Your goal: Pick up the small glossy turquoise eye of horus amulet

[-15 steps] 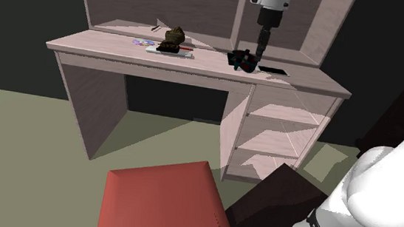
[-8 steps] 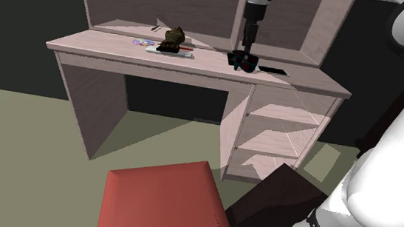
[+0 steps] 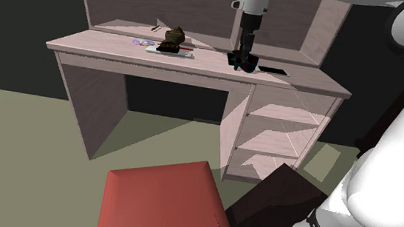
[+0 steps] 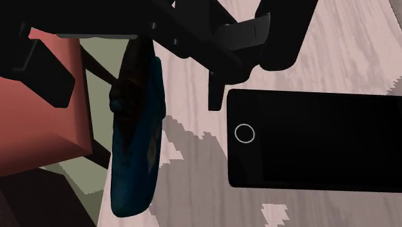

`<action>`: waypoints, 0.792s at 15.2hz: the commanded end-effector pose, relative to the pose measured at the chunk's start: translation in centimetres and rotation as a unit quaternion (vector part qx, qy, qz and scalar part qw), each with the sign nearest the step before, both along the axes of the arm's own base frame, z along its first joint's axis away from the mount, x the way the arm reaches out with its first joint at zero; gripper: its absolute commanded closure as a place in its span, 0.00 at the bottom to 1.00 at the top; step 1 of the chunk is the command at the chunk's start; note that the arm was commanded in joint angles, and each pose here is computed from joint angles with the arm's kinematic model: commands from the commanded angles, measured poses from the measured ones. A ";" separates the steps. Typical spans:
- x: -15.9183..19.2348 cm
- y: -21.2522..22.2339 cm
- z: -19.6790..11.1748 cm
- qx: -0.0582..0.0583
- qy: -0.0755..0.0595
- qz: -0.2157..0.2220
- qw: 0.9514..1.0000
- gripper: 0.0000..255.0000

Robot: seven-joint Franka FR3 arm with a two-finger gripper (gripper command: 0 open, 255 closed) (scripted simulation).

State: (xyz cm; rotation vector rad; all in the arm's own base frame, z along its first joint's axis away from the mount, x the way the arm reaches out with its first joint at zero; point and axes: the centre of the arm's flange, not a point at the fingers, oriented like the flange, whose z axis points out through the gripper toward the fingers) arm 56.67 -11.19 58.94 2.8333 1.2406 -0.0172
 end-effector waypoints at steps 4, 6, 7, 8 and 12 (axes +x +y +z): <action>0.0 0.0 -0.3 0.000 0.000 0.000 1.000 1.00; 0.0 0.0 -0.3 0.000 0.000 0.000 1.000 1.00; 0.0 0.0 -0.3 0.000 0.000 0.000 1.000 1.00; 0.0 0.0 -0.3 0.000 0.000 0.000 1.000 1.00; 0.0 0.0 0.8 0.000 0.000 0.000 1.000 1.00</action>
